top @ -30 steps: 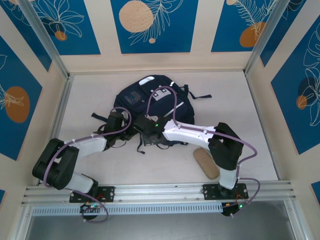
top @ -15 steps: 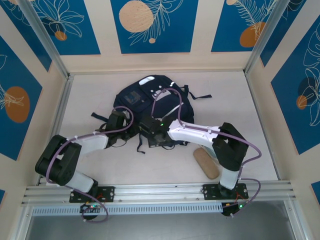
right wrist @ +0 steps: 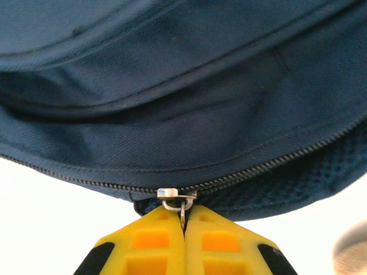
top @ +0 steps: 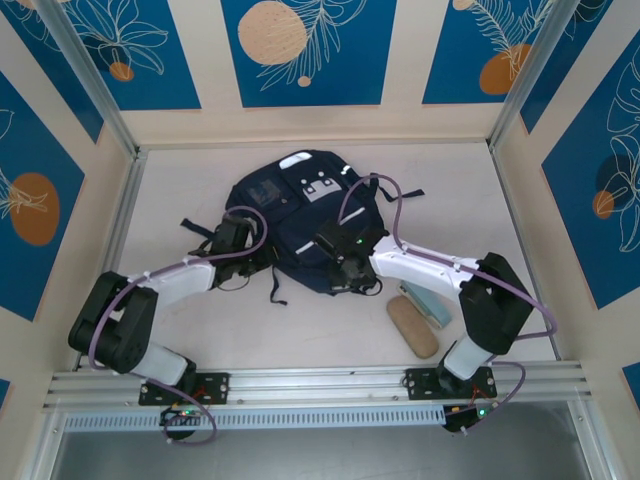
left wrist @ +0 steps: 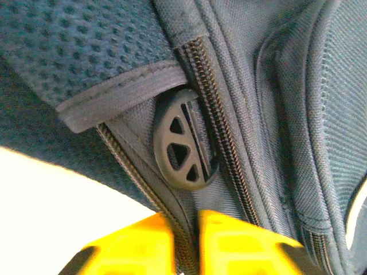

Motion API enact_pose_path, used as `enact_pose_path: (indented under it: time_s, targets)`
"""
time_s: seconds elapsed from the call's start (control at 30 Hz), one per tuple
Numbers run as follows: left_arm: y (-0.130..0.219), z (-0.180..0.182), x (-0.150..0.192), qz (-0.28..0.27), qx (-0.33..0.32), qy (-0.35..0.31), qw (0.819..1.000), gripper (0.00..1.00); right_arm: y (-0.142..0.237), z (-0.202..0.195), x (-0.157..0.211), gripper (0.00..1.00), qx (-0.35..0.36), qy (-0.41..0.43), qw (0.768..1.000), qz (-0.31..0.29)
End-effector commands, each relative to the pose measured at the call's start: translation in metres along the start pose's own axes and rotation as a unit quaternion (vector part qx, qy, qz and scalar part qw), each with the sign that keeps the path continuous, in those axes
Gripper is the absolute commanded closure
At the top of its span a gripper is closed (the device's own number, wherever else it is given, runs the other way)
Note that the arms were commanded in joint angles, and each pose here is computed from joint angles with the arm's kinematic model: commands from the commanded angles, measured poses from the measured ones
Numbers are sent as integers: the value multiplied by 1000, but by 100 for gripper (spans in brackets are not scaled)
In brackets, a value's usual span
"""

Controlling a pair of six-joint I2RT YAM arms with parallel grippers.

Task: Pack the student bag

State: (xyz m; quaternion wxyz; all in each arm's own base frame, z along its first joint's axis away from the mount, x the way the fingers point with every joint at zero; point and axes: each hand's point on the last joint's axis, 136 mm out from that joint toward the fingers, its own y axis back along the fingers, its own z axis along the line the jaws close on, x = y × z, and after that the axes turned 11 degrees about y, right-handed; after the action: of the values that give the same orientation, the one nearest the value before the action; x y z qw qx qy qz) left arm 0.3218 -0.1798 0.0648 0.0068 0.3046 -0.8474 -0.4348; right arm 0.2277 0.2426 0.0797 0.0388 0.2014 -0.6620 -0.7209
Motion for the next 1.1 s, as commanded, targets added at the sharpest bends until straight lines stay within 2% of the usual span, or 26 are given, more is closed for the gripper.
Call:
enact_pose_path:
  time_s: [0.0,0.1,0.2,0.27,0.47,0.6,0.77,0.97,1.07]
  targets:
    - [27,21,-33,-66,-54,0,996,67,0,67,-6,100,-144,81,986,-1]
    - [49,35,-40,-83,-87,-1,993,51,12,126,-25,100,-255,128,958,-28]
    - [71,51,-42,-90,-107,14,990,43,22,164,-45,100,-315,145,937,-44]
    - [84,57,-43,-95,-109,28,989,37,23,180,-59,100,-335,144,930,-51]
    - [107,57,-34,-94,-73,84,989,30,12,199,-86,100,-341,124,930,-53]
    - [100,45,-24,-71,-21,130,989,29,6,198,-86,100,-336,116,934,-45]
    - [82,43,-14,-40,10,184,982,34,3,194,-84,100,-327,110,938,-40]
    - [69,43,-13,-22,15,189,982,36,4,199,-80,100,-340,114,933,-30]
    - [62,43,-12,-12,14,188,982,40,3,199,-76,100,-336,119,934,-26]
